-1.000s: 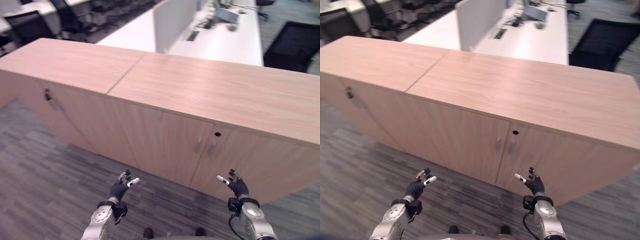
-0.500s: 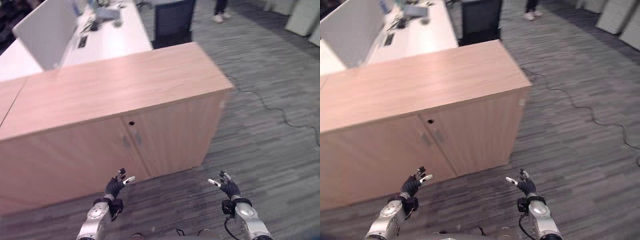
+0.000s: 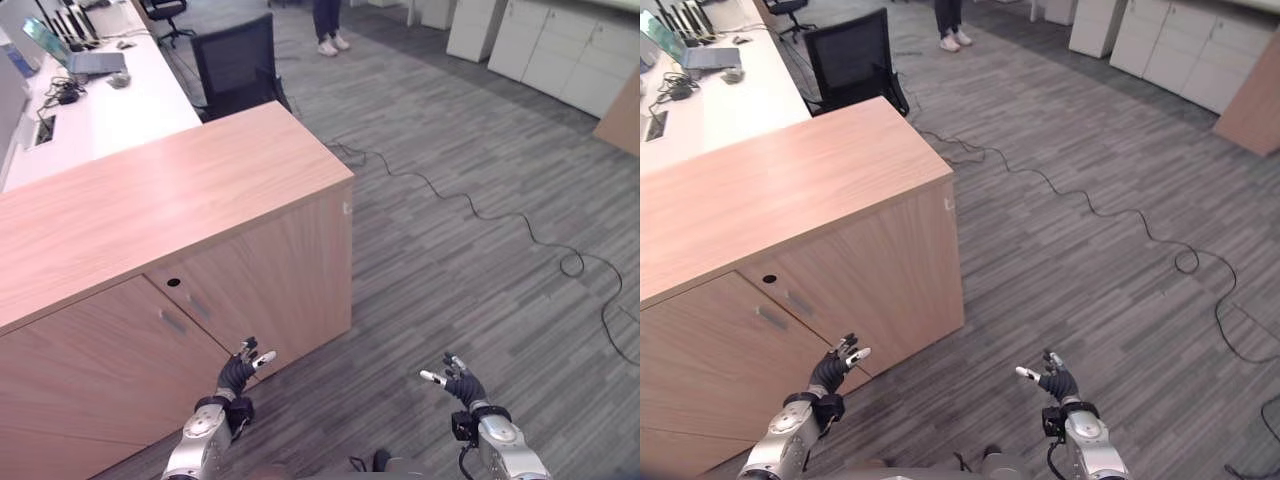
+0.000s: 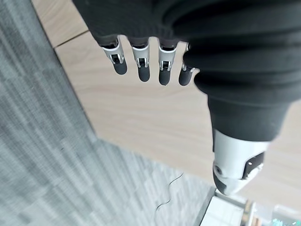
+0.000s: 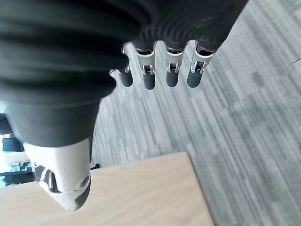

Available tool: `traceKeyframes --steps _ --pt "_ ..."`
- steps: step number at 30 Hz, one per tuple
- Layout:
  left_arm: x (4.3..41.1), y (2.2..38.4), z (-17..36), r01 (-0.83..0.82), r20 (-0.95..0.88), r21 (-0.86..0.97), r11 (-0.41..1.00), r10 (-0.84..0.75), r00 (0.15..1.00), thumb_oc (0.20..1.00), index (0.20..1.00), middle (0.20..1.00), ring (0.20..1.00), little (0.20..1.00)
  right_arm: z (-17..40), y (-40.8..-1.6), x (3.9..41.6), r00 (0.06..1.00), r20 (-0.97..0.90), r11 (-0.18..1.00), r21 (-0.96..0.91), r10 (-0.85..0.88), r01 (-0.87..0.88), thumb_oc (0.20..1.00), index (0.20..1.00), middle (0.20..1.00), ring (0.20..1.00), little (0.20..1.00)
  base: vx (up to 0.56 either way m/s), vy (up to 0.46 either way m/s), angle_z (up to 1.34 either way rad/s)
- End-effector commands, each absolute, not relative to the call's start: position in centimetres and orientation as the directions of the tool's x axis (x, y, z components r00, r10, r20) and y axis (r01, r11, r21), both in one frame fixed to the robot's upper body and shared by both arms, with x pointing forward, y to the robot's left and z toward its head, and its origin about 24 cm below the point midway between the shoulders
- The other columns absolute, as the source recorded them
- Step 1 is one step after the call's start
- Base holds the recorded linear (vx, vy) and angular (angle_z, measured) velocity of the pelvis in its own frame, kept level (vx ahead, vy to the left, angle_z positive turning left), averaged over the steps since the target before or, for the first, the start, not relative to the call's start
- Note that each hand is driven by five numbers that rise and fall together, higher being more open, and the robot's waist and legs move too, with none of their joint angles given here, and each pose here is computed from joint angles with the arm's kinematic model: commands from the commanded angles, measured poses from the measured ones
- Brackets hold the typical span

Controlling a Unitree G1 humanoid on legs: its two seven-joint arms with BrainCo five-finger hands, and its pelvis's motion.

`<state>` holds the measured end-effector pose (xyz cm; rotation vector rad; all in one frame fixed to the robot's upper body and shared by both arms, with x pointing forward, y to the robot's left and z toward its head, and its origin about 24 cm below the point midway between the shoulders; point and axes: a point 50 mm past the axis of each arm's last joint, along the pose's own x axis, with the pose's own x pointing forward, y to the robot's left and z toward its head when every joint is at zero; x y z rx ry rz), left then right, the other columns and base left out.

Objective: Put the empty folder in the office cabinet

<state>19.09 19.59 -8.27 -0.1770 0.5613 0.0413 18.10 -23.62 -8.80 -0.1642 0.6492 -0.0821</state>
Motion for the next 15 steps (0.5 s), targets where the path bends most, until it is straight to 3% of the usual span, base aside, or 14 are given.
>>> traceKeyframes --steps 1,15 --pt "20.4 20.4 -6.6 -0.083 -0.439 -0.138 0.987 0.014 0.898 1.000 1.000 1.000 1.000 1.000 -7.4 -22.7 20.1 0.858 -0.504 0.987 -0.157 -0.101 0.023 1.000 1.000 1.000 1.000 1.000 0.05 0.056 -0.15" --pt "19.8 20.2 -7.4 -0.054 -0.478 -0.111 0.992 -0.006 0.878 1.000 1.000 1.000 1.000 1.000 -7.7 -21.1 20.3 0.857 -0.513 0.990 -0.142 -0.049 -0.029 1.000 1.000 1.000 1.000 1.000 0.02 0.057 0.01"
